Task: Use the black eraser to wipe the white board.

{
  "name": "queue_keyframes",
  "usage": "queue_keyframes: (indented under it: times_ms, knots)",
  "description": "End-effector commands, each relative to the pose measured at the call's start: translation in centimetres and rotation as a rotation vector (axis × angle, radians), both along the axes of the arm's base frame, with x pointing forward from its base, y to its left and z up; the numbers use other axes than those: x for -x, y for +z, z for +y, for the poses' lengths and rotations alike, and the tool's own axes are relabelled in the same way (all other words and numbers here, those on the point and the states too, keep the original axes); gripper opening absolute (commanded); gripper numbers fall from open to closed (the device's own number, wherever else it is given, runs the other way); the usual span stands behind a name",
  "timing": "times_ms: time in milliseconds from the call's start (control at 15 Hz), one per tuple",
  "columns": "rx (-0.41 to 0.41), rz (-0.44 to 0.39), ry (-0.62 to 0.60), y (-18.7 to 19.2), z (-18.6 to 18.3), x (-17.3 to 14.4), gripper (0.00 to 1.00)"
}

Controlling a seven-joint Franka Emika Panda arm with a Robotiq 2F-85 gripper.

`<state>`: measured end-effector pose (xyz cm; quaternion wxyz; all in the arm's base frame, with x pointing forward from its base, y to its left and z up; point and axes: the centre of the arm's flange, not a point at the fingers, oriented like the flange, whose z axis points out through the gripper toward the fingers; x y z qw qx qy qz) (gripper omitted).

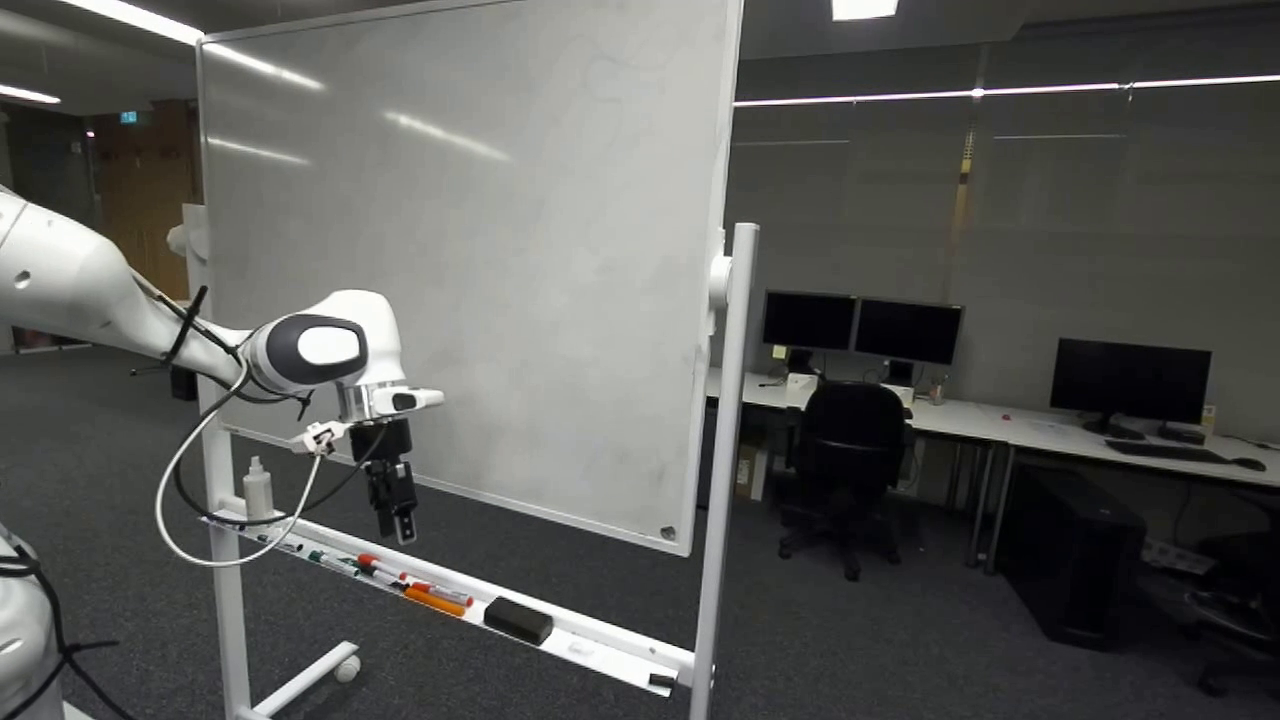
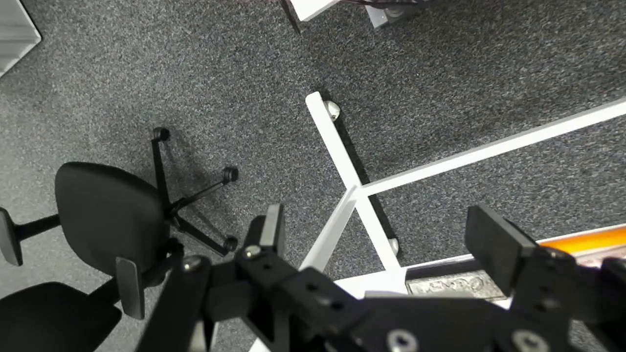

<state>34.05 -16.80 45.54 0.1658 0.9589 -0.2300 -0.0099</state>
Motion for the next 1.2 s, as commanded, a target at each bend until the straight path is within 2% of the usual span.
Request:
queue_keyframes:
  times_ms: [0,267,600,667,800,1133]
  knots:
    - [-0.031,-0.073,0.105,3.1,3.9,2.5,1.0]
    - [-0.145,-0.173,0.2,6.6,8.1,4.0,1.0]
    - [-0.295,-0.214,0.251,9.4,13.5,5.7,1.0]
    - [-0.255,-0.206,0.23,8.4,11.6,4.6,1.0]
    - [-0.272,-0.216,0.252,9.0,13.1,5.2,1.0]
    - [-0.273,-0.217,0.255,9.1,13.2,5.3,1.0]
